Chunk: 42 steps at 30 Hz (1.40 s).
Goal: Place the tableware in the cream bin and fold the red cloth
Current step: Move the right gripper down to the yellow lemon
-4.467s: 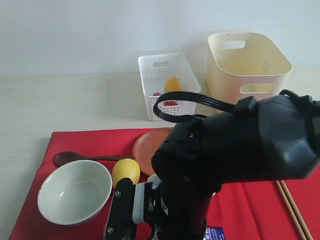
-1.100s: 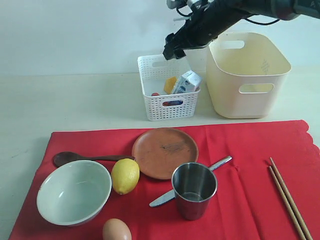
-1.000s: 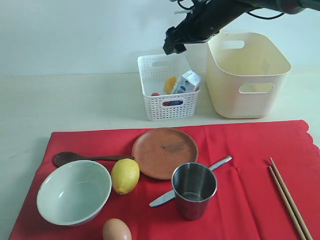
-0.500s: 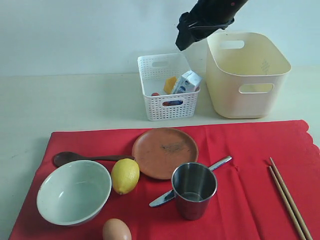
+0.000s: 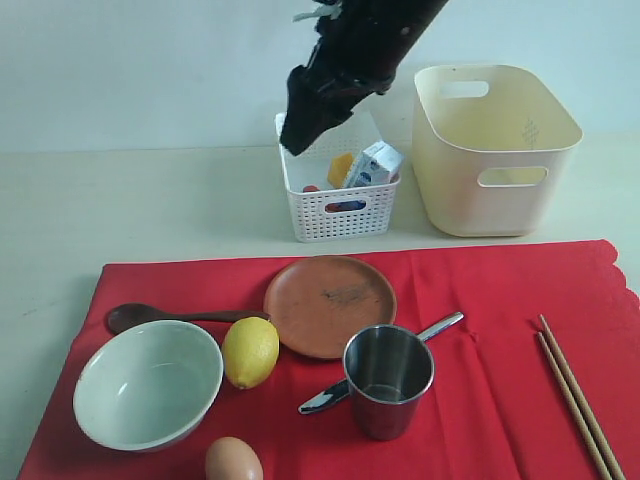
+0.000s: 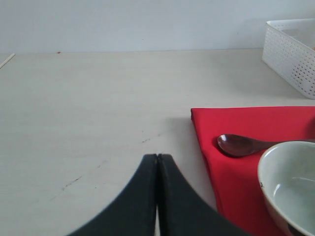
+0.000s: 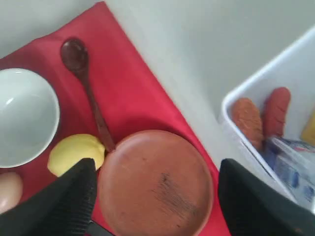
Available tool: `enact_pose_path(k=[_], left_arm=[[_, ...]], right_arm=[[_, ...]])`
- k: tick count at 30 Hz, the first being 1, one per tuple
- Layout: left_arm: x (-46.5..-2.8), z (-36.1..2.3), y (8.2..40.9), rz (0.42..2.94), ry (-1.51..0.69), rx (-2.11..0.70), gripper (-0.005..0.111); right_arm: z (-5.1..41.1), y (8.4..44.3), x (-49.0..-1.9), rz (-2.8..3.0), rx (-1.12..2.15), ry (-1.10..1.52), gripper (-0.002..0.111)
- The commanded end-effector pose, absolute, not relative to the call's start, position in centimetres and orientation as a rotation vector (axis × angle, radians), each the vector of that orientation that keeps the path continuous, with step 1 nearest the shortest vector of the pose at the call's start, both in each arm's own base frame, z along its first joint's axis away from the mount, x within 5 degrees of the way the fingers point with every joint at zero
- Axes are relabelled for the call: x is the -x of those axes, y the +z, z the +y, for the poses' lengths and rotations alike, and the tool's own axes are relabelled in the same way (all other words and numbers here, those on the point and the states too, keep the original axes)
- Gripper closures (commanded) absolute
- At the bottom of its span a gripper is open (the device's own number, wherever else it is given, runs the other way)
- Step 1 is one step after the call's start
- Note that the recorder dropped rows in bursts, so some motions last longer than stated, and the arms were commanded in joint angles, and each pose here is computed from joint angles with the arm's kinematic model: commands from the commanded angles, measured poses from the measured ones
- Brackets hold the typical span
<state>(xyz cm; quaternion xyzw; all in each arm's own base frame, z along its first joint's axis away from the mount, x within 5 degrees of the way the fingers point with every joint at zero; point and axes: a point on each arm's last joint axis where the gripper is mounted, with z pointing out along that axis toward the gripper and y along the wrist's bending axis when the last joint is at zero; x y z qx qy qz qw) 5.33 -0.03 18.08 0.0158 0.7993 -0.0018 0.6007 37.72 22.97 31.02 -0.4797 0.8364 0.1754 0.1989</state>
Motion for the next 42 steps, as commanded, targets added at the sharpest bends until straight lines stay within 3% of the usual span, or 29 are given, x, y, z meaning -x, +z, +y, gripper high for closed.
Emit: enact_pose_path(k=[1, 7, 13, 18, 24, 27, 42], left_arm=[[-5.3, 0.0, 18.1, 1.841, -0.003, -0.035, 0.107], [-5.3, 0.0, 18.1, 1.841, -0.003, -0.035, 0.107], [-5.3, 0.0, 18.1, 1.841, -0.003, -0.035, 0.107], [-5.3, 0.0, 18.1, 1.841, -0.003, -0.035, 0.107], [-5.3, 0.0, 18.1, 1.841, -0.003, -0.035, 0.107], [-5.3, 0.0, 18.1, 1.841, -0.003, -0.035, 0.107], [-5.3, 0.0, 18.1, 1.841, -0.003, -0.035, 0.107]], right_arm=[[26.3, 30.3, -35.4, 2.265, 1.570, 0.317, 0.042], [28.3, 24.9, -31.7, 2.332, 1.831, 0.207, 0.042], [28.7, 20.9, -30.0, 2.331, 1.893, 0.142, 0.042], [28.4, 19.8, -29.8, 2.262, 1.983, 0.135, 0.039], [29.1, 19.0, -29.8, 2.249, 1.971, 0.199, 0.013], [29.6, 18.3, -29.6, 2.192, 2.027, 0.287, 0.005], [30.9, 15.7, -30.5, 2.087, 2.035, 0.335, 0.004]])
